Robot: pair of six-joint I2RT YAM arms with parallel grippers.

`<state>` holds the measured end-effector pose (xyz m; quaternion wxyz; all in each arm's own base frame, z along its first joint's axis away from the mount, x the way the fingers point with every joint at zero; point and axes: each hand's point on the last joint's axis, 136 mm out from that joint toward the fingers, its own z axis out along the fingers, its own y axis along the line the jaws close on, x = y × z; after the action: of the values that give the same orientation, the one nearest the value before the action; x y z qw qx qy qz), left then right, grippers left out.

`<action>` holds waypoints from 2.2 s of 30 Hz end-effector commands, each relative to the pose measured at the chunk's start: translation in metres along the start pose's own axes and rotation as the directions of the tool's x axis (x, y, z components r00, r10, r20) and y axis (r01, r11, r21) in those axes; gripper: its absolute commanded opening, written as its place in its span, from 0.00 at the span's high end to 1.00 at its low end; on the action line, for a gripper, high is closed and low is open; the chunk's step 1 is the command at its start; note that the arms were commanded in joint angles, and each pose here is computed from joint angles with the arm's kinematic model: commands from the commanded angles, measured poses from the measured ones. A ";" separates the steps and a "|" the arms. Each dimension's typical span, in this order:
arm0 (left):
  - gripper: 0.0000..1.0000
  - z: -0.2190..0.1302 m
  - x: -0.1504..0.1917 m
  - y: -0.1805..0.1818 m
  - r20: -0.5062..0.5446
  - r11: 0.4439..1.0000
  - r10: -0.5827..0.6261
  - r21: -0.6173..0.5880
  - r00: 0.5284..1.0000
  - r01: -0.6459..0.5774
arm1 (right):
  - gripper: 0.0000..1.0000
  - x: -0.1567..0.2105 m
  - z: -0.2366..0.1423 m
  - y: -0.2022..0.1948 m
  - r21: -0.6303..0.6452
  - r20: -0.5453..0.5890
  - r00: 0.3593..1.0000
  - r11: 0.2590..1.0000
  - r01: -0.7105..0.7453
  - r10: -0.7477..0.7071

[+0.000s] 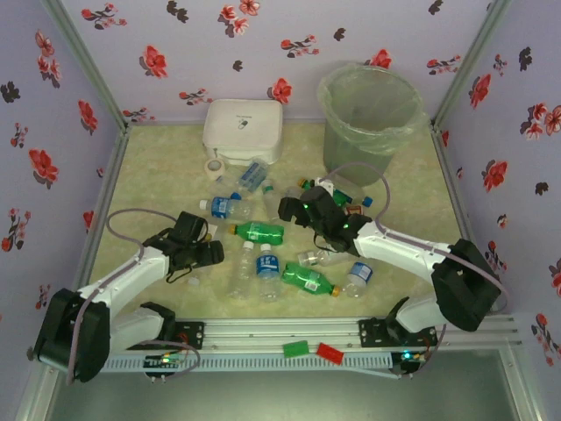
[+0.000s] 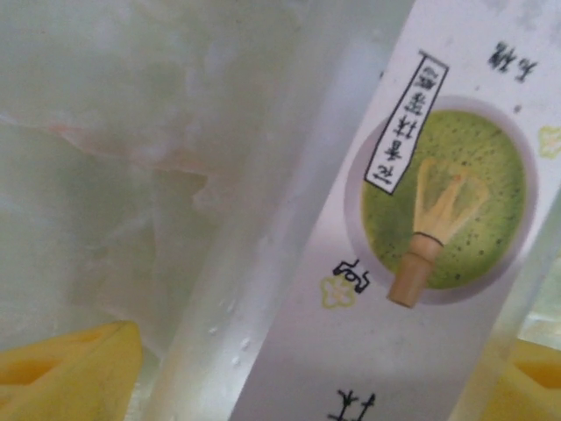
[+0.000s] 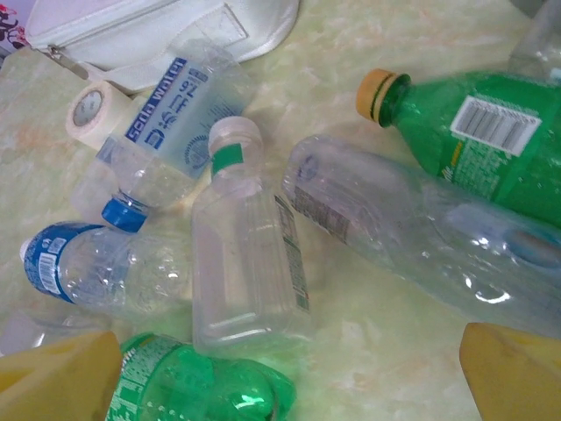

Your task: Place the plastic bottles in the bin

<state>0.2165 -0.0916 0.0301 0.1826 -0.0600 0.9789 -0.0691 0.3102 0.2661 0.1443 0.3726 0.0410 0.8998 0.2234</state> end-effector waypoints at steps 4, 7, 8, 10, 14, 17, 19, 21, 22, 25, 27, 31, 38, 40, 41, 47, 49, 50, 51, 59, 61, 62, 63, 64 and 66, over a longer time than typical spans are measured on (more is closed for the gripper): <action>0.36 0.000 -0.005 0.003 0.037 0.999 0.021 -0.025 0.999 -0.020 | 0.00 -0.005 -0.003 0.004 0.036 -0.012 0.999 0.998 0.049 -0.049; 0.46 -0.003 -0.006 0.003 0.051 1.000 0.019 -0.022 0.999 -0.018 | 0.00 -0.004 -0.005 0.011 0.004 -0.031 0.998 0.998 0.057 -0.057; 0.50 -0.005 -0.007 0.003 0.057 1.000 0.017 -0.019 0.998 -0.016 | 0.00 -0.003 -0.006 0.016 -0.018 -0.039 0.997 0.998 0.063 -0.064; 0.58 -0.010 -0.009 0.003 0.078 1.000 0.006 -0.010 0.997 -0.005 | 0.00 -0.003 -0.007 0.023 -0.061 -0.045 0.996 0.995 0.073 -0.075; 0.71 -0.031 -0.022 -0.004 0.154 0.999 -0.032 0.040 0.988 0.026 | 0.00 -0.004 -0.011 0.037 -0.137 -0.040 0.996 0.988 0.077 -0.083; 0.75 -0.056 -0.042 -0.020 0.252 0.989 -0.080 0.143 0.965 0.044 | 0.00 -0.006 -0.017 0.055 -0.233 -0.035 0.996 0.970 0.073 -0.083; 0.75 -0.075 -0.059 -0.039 0.328 0.966 -0.125 0.257 0.936 0.039 | 0.00 -0.010 -0.023 0.069 -0.306 -0.021 0.997 0.950 0.070 -0.081; 0.76 -0.092 -0.076 -0.056 0.392 0.930 -0.181 0.366 0.902 0.028 | 0.00 -0.016 -0.030 0.080 -0.360 -0.003 0.998 0.931 0.059 -0.065; 0.76 -0.099 -0.084 -0.065 0.415 0.908 -0.209 0.418 0.885 0.019 | 0.00 -0.019 -0.034 0.086 -0.388 0.006 0.998 0.920 0.053 -0.055; 0.75 -0.118 -0.102 -0.089 0.463 0.850 -0.262 0.526 0.847 -0.025 | 0.01 -0.029 -0.049 0.100 -0.465 0.035 0.999 0.884 0.044 -0.032; 0.76 -0.129 -0.112 -0.107 0.490 0.817 -0.267 0.571 0.830 -0.074 | 0.00 -0.037 -0.060 0.108 -0.508 0.063 0.998 0.860 0.046 -0.016; 0.76 -0.138 -0.119 -0.148 0.531 0.778 -0.201 0.597 0.823 -0.195 | 0.00 -0.051 -0.074 0.120 -0.555 0.127 0.992 0.828 0.084 -0.016; 0.75 -0.147 -0.108 -0.208 0.571 0.718 -0.067 0.597 0.818 -0.358 | 0.00 -0.058 -0.071 0.130 -0.560 0.134 0.991 0.822 0.102 -0.031; 0.75 -0.147 -0.099 -0.220 0.576 0.700 -0.031 0.596 0.817 -0.394 | 0.00 -0.054 -0.065 0.128 -0.551 0.120 0.992 0.830 0.087 -0.024; 0.75 -0.147 -0.095 -0.224 0.576 0.691 -0.017 0.598 0.817 -0.407 | 0.00 -0.053 -0.062 0.127 -0.548 0.114 0.993 0.833 0.081 -0.021; 0.75 -0.143 -0.074 -0.237 0.572 0.672 0.060 0.583 0.818 -0.457 | 0.06 -0.044 -0.050 0.119 -0.530 0.093 0.996 0.846 0.052 -0.003; 0.74 -0.143 -0.071 -0.237 0.568 0.669 0.061 0.587 0.821 -0.456 | 0.13 -0.043 -0.048 0.116 -0.521 0.095 0.995 0.852 0.056 -0.007; 0.74 -0.143 -0.070 -0.236 0.569 0.668 0.063 0.586 0.820 -0.458 | 0.17 -0.043 -0.048 0.115 -0.517 0.097 0.995 0.854 0.058 -0.009; 0.75 -0.144 -0.070 -0.236 0.570 0.667 0.063 0.586 0.819 -0.460 | 0.22 -0.043 -0.048 0.115 -0.514 0.097 0.995 0.856 0.060 -0.011; 0.55 -0.147 -0.071 -0.237 0.578 0.668 0.061 0.582 0.814 -0.463 | 0.44 -0.042 -0.047 0.116 -0.520 0.094 0.995 0.852 0.060 -0.013; 0.31 -0.146 -0.073 -0.233 0.581 0.687 0.051 0.570 0.812 -0.451 | 0.45 -0.042 -0.048 0.115 -0.516 0.097 0.995 0.854 0.061 -0.012; 0.25 -0.146 -0.075 -0.230 0.584 0.699 0.041 0.563 0.811 -0.441 | 0.46 -0.043 -0.048 0.113 -0.511 0.099 0.995 0.858 0.060 -0.011; 0.21 -0.146 -0.078 -0.225 0.589 0.716 0.027 0.552 0.808 -0.427 | 0.46 -0.044 -0.049 0.111 -0.500 0.106 0.994 0.864 0.064 -0.012; 0.19 -0.146 -0.081 -0.219 0.597 0.736 0.013 0.538 0.802 -0.412 | 0.46 -0.046 -0.049 0.108 -0.483 0.114 0.993 0.873 0.067 -0.013; 0.16 -0.144 -0.086 -0.204 0.610 0.782 -0.017 0.501 0.792 -0.370 | 0.47 -0.052 -0.053 0.101 -0.456 0.136 0.991 0.887 0.079 -0.018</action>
<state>0.2544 -0.2840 0.2138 0.4509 0.1179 0.8071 -0.3625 0.2991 0.3370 0.2478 0.4108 -0.0629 0.7978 0.4368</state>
